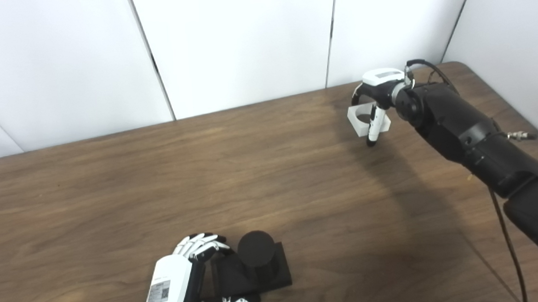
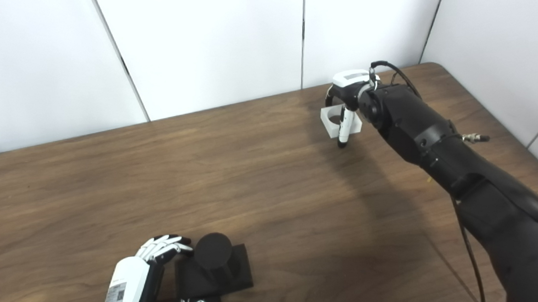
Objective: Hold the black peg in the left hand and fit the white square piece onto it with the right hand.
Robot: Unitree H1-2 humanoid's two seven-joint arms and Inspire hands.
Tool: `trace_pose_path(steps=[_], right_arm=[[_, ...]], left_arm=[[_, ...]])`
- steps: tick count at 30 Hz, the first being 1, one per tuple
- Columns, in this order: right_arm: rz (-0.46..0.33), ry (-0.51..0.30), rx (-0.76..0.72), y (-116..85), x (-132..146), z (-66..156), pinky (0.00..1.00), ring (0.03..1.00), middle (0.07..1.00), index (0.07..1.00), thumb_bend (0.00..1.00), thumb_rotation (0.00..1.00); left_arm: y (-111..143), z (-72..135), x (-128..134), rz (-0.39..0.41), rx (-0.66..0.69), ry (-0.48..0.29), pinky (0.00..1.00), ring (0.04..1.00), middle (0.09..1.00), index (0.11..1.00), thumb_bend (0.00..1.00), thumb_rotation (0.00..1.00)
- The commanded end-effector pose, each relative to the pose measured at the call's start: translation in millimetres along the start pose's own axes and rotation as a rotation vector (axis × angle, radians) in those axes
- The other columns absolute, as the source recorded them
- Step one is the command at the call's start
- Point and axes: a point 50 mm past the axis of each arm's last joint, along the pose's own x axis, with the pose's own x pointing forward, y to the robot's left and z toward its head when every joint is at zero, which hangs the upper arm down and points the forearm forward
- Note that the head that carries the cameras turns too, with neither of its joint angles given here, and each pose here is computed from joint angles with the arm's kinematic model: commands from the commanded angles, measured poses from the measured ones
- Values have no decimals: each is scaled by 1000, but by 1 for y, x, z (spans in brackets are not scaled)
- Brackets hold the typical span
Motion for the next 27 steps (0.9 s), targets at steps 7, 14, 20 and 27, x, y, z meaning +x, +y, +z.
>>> trace_pose_path(steps=[7,14,20,27], right_arm=[[-112,-7,-37,-23,-5,-17,885,934,840,607,838,140],[-137,-20,-26,-20,-6,-21,862,913,819,490,526,138],[-169,-22,-10,-17,-7,-24,828,886,794,485,523,131],[-226,-49,-29,-12,-9,-24,777,835,753,483,523,128]], left_arm=[[-11,-4,-11,-88,3,25,856,825,759,487,518,45],[-11,-4,-11,-88,6,27,856,826,759,487,518,45],[-10,-4,-10,-82,4,22,856,825,759,487,518,45],[-11,-5,-9,-82,10,23,855,824,759,487,518,45]])
